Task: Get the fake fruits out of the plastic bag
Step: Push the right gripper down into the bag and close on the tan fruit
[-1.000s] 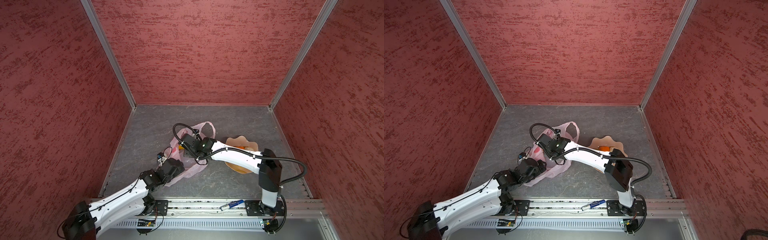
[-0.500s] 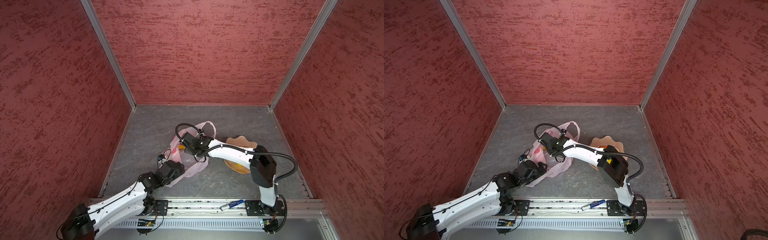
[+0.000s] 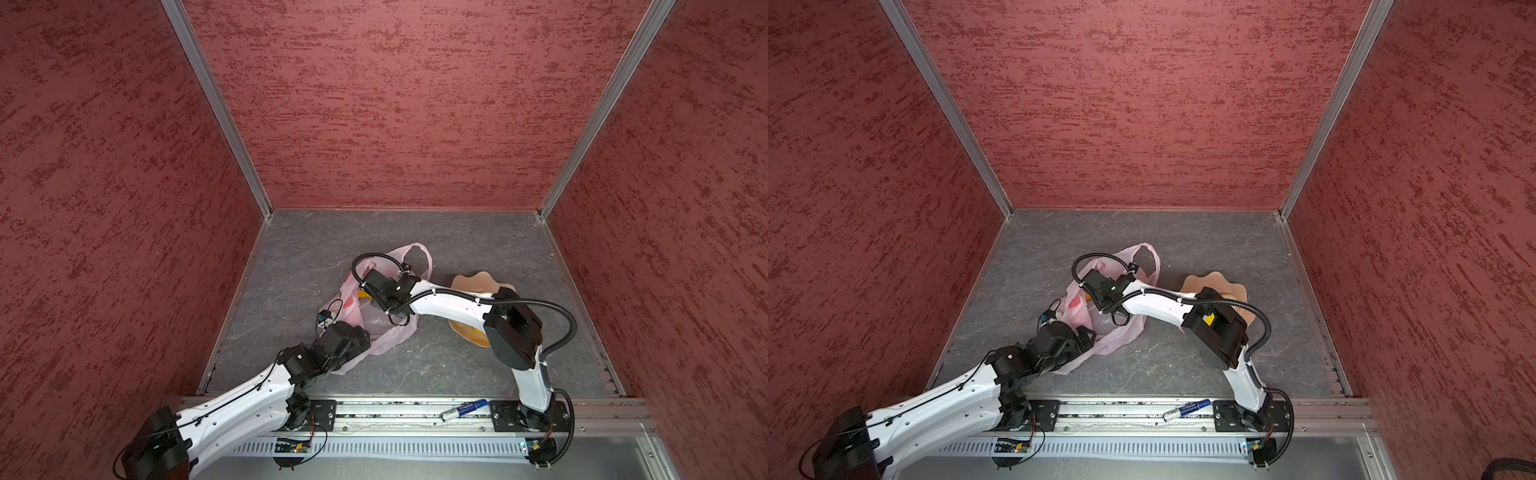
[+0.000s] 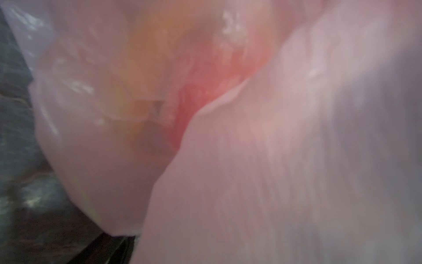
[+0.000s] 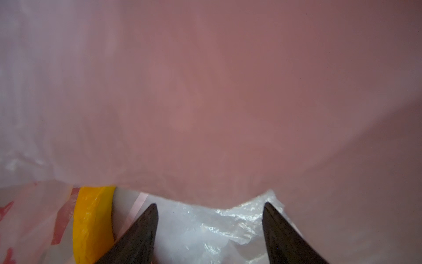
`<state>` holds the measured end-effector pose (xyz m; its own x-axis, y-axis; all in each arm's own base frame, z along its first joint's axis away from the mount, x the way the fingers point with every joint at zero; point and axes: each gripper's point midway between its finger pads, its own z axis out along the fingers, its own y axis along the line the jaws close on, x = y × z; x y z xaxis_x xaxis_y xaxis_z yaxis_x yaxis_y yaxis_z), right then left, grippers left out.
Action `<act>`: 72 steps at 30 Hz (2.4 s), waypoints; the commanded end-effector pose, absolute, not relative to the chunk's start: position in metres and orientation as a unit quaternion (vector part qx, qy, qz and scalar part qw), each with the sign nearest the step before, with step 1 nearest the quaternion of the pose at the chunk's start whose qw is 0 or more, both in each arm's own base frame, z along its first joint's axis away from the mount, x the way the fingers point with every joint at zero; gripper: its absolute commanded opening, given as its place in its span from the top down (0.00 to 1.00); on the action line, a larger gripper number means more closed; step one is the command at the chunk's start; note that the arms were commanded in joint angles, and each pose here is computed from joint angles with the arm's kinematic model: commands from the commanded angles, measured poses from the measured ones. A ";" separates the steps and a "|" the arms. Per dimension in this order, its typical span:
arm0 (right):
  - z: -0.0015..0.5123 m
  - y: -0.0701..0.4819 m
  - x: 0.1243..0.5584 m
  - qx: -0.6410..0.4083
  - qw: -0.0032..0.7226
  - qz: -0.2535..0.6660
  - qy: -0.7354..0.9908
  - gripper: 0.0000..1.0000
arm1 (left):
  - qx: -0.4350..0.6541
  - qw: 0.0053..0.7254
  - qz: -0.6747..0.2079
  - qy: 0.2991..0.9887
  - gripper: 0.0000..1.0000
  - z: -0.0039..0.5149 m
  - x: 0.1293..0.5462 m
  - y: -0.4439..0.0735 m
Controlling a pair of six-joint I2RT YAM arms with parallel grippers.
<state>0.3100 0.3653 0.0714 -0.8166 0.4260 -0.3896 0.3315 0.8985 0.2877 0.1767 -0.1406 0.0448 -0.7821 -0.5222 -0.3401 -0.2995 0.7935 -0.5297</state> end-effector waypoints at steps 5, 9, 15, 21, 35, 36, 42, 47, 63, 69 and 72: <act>0.072 0.353 0.327 0.243 0.258 0.101 0.930 0.21 | -0.218 0.237 -0.238 0.916 0.03 0.041 0.174 -0.143; 0.067 0.354 0.332 0.251 0.255 0.104 0.928 0.21 | -0.217 0.233 -0.238 0.918 0.02 0.037 0.172 -0.143; 0.065 0.348 0.338 0.270 0.262 0.103 0.921 0.21 | -0.216 0.234 -0.239 0.917 0.03 0.037 0.172 -0.144; 0.063 0.345 0.342 0.280 0.268 0.101 0.917 0.20 | -0.217 0.233 -0.237 0.918 0.02 0.036 0.171 -0.142; 0.056 0.335 0.356 0.313 0.266 0.095 0.907 0.20 | -0.217 0.229 -0.242 0.918 0.02 0.033 0.171 -0.142; 0.056 0.335 0.357 0.315 0.264 0.095 0.907 0.20 | -0.216 0.228 -0.241 0.918 0.02 0.033 0.171 -0.141; 0.050 0.337 0.363 0.321 0.258 0.095 0.906 0.21 | -0.216 0.226 -0.243 0.918 0.02 0.032 0.171 -0.141; 0.046 0.338 0.366 0.329 0.254 0.094 0.905 0.21 | -0.219 0.224 -0.244 0.918 0.02 0.030 0.171 -0.141; 0.055 0.328 0.379 0.347 0.283 0.089 0.890 0.23 | -0.216 0.220 -0.246 0.919 0.03 0.028 0.172 -0.142; 0.050 0.326 0.383 0.353 0.278 0.089 0.889 0.26 | -0.215 0.217 -0.247 0.920 0.03 0.026 0.172 -0.143; 0.048 0.327 0.384 0.352 0.277 0.090 0.889 0.29 | -0.215 0.216 -0.246 0.920 0.03 0.025 0.172 -0.143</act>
<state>0.3739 0.3284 0.0461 -0.6359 0.6533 -0.4110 0.5590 0.7570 0.3384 0.1817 -0.1502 0.0417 -0.7929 -0.5239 -0.3113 -0.2735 0.7624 -0.5865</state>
